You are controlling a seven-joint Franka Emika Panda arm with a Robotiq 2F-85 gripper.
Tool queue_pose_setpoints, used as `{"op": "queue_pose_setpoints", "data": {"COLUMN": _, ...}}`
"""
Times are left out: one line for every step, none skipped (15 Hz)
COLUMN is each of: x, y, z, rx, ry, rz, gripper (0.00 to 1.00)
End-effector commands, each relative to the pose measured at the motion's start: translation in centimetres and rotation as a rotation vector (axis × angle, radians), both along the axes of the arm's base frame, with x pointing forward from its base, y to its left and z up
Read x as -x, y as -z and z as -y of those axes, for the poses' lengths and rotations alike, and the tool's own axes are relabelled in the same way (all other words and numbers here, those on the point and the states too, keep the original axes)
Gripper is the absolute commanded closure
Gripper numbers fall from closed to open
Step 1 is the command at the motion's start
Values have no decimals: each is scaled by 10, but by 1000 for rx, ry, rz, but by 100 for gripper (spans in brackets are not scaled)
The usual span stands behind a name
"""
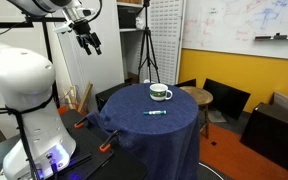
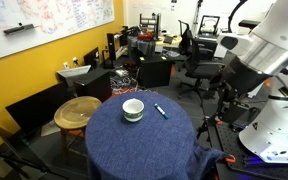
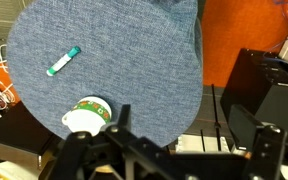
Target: Put the marker in the cup
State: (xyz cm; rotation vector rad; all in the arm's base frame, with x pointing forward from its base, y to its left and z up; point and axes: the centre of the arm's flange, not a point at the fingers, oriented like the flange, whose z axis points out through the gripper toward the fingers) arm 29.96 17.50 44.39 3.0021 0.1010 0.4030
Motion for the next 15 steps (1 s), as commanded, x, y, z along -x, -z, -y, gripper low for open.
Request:
{"op": "queue_pose_setpoints", "data": {"x": 15, "y": -35, "z": 21, "rx": -25, "ry": 49, "rz": 82, "gripper": 0}}
{"op": "queue_pose_setpoints", "data": {"x": 16, "y": -43, "z": 26, "rx": -37, "ry": 61, "rz": 111, "gripper": 0}}
{"op": "queue_pose_setpoints", "data": {"x": 19, "y": -53, "z": 33, "rx": -55, "ry": 79, "rz": 139, "gripper": 0}}
{"op": "queue_pose_setpoints", "data": {"x": 21, "y": -63, "z": 41, "rx": -72, "ry": 97, "rz": 166, "gripper": 0}}
{"op": "queue_pose_setpoints", "data": {"x": 24, "y": -73, "z": 50, "rx": -91, "ry": 120, "rz": 197, "gripper": 0}}
{"op": "queue_pose_setpoints", "data": {"x": 26, "y": -83, "z": 59, "rx": -109, "ry": 143, "rz": 222, "gripper": 0}}
{"op": "queue_pose_setpoints", "data": {"x": 28, "y": -93, "z": 69, "rx": -129, "ry": 167, "rz": 248, "gripper": 0}}
{"op": "queue_pose_setpoints", "data": {"x": 30, "y": -102, "z": 80, "rx": -146, "ry": 192, "rz": 275, "gripper": 0}}
{"op": "queue_pose_setpoints", "data": {"x": 32, "y": -111, "z": 91, "rx": -166, "ry": 222, "rz": 301, "gripper": 0}}
{"op": "queue_pose_setpoints", "data": {"x": 33, "y": -119, "z": 102, "rx": -185, "ry": 249, "rz": 322, "gripper": 0}}
{"op": "queue_pose_setpoints", "data": {"x": 34, "y": -126, "z": 113, "rx": -202, "ry": 277, "rz": 345, "gripper": 0}}
{"op": "queue_pose_setpoints", "data": {"x": 36, "y": -133, "z": 124, "rx": -219, "ry": 305, "rz": 363, "gripper": 0}}
{"op": "queue_pose_setpoints", "data": {"x": 38, "y": -139, "z": 134, "rx": -236, "ry": 332, "rz": 380, "gripper": 0}}
{"op": "queue_pose_setpoints", "data": {"x": 39, "y": -144, "z": 144, "rx": -252, "ry": 357, "rz": 395, "gripper": 0}}
{"op": "queue_pose_setpoints", "data": {"x": 41, "y": -148, "z": 153, "rx": -269, "ry": 380, "rz": 404, "gripper": 0}}
